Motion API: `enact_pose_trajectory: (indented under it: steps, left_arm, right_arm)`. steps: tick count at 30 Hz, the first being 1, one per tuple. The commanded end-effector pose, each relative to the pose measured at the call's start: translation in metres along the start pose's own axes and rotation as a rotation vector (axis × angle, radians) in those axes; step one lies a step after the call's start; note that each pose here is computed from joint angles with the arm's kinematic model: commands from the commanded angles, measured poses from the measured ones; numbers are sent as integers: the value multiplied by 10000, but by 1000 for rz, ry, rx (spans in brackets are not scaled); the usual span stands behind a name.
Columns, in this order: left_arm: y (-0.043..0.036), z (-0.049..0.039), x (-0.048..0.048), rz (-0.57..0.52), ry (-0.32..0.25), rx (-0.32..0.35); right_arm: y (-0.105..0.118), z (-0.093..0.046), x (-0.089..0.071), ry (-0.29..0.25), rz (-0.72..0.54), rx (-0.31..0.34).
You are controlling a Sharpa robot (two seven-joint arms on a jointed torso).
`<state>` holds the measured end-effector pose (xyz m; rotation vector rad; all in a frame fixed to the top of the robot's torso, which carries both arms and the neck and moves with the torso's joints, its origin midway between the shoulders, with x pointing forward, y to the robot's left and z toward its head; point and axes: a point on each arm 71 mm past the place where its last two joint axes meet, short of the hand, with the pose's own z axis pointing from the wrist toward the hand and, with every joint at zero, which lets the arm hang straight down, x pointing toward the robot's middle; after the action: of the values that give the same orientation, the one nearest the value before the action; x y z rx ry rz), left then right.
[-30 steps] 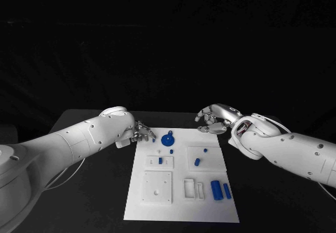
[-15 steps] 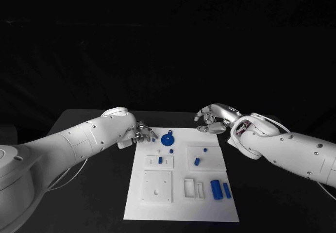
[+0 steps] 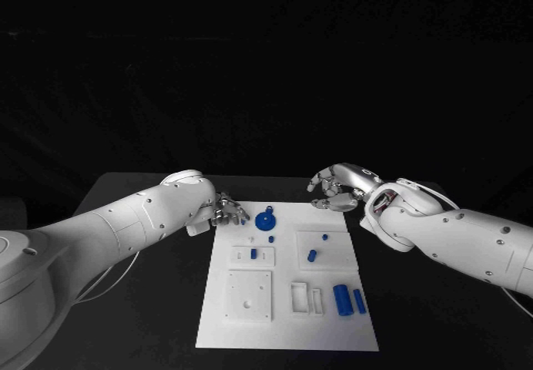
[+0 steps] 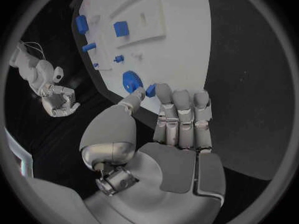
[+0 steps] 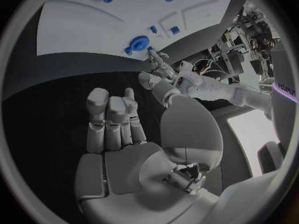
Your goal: Assemble the parts on the task board
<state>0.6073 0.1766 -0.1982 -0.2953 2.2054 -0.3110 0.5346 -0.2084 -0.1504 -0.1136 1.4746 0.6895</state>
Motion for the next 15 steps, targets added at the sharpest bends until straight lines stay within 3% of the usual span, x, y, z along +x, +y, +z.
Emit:
enact_pose_trajectory:
  steps: [1,15]
  left_arm:
    - [-25,4,24,-11,15,16]
    - [-19,8,18,-33,18,20]
  right_arm:
    - [10,4,8,9,-3,-5]
    - [8,6,10,11,-4,-4]
